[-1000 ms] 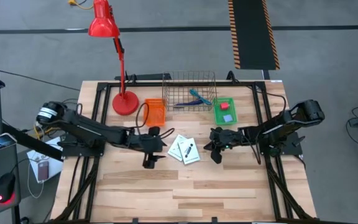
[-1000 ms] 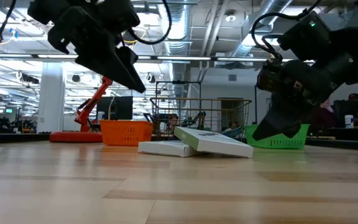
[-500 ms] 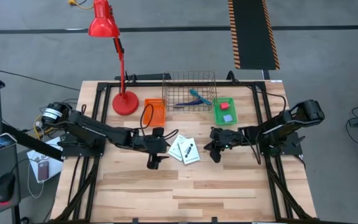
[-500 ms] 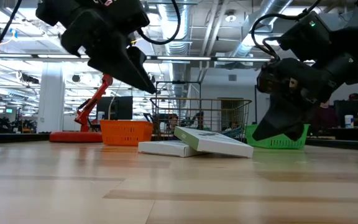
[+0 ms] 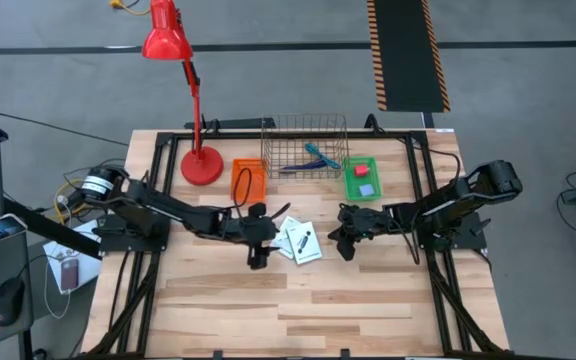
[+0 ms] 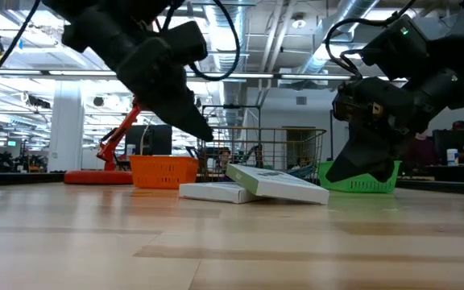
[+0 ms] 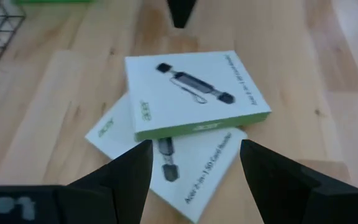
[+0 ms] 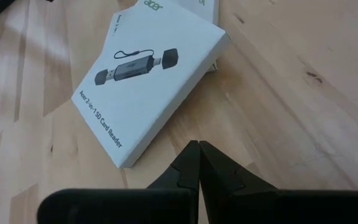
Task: Pick and place items into bin
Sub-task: Put the card reader box into the orange bin
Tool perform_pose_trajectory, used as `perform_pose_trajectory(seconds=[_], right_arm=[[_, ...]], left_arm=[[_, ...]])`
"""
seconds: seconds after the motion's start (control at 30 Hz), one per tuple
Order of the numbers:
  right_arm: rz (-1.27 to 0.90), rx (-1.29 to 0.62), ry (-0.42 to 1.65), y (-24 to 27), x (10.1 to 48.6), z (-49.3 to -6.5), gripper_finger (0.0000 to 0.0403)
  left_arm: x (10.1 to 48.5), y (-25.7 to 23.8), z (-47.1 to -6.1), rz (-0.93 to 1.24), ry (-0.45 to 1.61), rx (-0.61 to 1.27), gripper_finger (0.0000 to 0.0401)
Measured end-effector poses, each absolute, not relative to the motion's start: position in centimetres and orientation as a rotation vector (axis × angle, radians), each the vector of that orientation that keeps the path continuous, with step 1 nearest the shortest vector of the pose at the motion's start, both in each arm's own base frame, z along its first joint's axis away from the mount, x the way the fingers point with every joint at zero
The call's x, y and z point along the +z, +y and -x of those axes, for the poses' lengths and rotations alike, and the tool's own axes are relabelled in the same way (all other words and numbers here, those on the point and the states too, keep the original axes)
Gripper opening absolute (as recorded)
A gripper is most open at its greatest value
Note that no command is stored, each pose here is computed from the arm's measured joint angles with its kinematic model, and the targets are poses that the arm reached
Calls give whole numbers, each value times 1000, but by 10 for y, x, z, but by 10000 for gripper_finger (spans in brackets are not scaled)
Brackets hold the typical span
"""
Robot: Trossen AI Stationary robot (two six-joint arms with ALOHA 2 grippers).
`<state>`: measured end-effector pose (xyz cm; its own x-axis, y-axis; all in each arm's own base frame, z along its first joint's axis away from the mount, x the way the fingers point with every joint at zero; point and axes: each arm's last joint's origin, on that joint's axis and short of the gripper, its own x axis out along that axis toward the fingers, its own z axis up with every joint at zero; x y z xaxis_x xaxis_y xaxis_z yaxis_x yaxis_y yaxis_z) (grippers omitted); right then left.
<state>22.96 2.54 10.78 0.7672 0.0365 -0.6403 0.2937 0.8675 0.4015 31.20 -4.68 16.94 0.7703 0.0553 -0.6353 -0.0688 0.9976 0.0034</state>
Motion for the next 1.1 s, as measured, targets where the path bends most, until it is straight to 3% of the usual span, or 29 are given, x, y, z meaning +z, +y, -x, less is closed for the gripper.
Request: perform_pose_trajectory(seconds=[0.47, 0.9, 1.1], right_arm=[[-549, -162, 676, 33, 108, -229, 0], [-696, -188, 798, 51, 100, -219, 0], [-643, -127, 816, 58, 100, -217, 0]], left_arm=[[173, -37, -316, 112, 639, 134, 233], [173, -37, -316, 113, 639, 133, 233], [173, -37, -316, 111, 639, 132, 233]])
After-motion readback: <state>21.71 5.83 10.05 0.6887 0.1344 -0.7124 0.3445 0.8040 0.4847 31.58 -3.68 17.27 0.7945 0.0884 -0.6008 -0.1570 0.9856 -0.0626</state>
